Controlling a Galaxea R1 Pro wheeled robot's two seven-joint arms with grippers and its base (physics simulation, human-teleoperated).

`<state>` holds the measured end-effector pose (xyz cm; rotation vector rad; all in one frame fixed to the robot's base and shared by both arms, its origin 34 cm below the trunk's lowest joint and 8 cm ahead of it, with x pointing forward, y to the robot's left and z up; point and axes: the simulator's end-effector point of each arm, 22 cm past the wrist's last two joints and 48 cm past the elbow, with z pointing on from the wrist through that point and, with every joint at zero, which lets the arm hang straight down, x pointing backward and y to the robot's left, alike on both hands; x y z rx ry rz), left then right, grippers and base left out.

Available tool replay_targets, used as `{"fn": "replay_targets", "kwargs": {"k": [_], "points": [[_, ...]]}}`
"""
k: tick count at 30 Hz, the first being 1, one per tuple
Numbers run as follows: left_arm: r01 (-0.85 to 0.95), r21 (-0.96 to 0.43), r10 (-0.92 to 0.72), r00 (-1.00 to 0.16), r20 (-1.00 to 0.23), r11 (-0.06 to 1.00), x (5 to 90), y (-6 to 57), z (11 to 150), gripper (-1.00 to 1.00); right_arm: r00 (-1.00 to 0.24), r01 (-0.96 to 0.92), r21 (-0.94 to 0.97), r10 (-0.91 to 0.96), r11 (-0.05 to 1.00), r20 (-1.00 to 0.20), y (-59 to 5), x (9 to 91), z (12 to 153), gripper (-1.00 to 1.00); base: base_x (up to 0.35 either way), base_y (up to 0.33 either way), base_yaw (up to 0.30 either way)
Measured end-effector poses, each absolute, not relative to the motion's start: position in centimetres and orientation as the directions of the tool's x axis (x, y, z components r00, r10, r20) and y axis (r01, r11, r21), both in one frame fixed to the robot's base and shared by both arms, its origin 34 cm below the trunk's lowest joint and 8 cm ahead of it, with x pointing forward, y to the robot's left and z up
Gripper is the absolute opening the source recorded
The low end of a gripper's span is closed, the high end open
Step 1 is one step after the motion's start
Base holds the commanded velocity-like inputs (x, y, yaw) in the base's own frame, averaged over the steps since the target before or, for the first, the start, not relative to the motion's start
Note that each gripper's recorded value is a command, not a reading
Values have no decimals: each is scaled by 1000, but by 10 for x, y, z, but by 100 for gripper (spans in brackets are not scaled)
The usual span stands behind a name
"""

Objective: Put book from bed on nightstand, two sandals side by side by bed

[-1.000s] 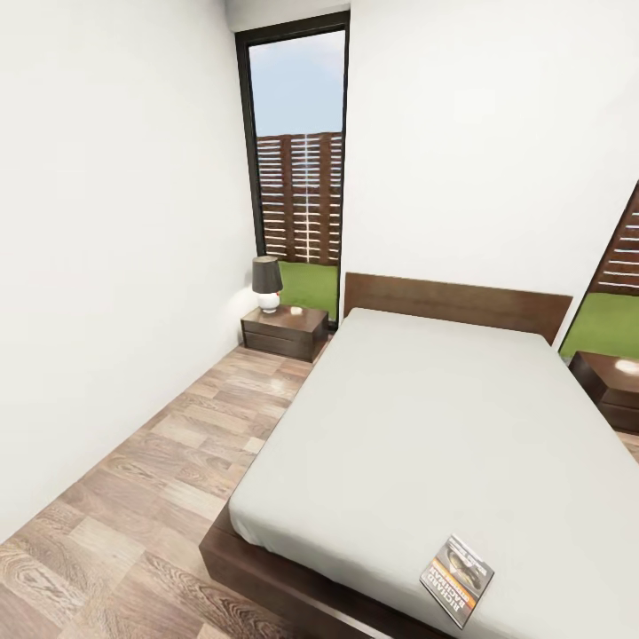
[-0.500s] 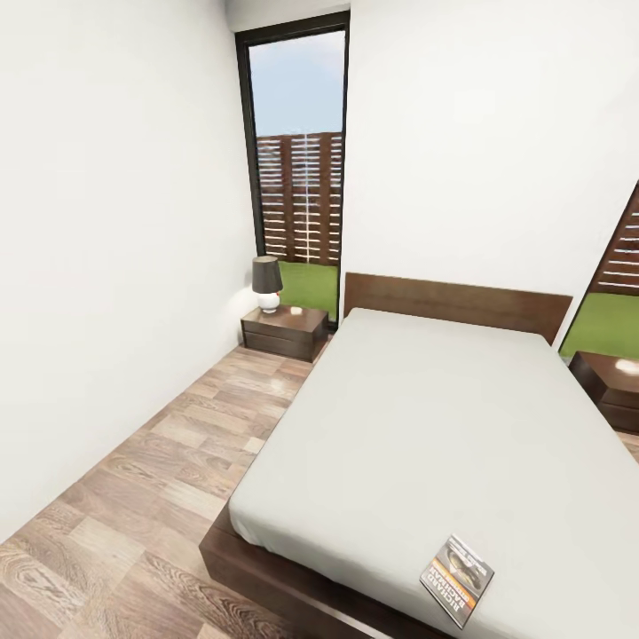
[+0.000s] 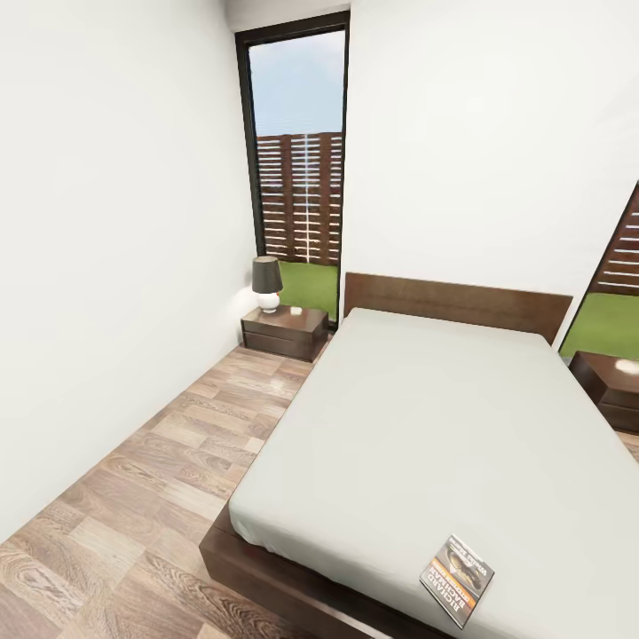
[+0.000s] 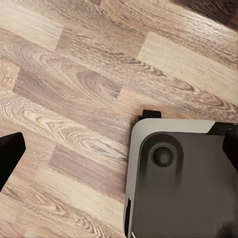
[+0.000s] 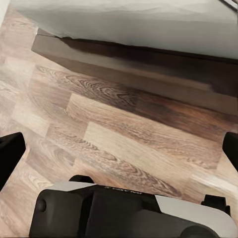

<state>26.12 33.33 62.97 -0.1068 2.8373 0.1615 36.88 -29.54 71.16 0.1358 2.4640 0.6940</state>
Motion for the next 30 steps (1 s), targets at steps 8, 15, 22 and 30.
{"fn": "replay_targets", "kwargs": {"k": [8, 15, 22, 30], "points": [[-92, 100, -58, -953, -297, 991, 261, 334, 630, 100, -831, -127, 606, 249, 785, -497, -288, 361, 733, 100, 0, 0, 0], [-92, 101, -59, -953, -297, 991, 261, 334, 630, 100, -817, -122, 632, 284, 765, -501, -292, 362, 742, 100, 0, 0, 0], [-93, 102, -59, -953, -297, 990, 263, 334, 627, 100, -814, -124, 641, 291, 758, -502, -292, 364, 741, 100, 0, 0, 0], [-94, 103, -60, -953, -297, 990, 266, 334, 622, 100, -814, -125, 644, 293, 755, -502, -292, 367, 737, 100, 0, 0, 0]]}}
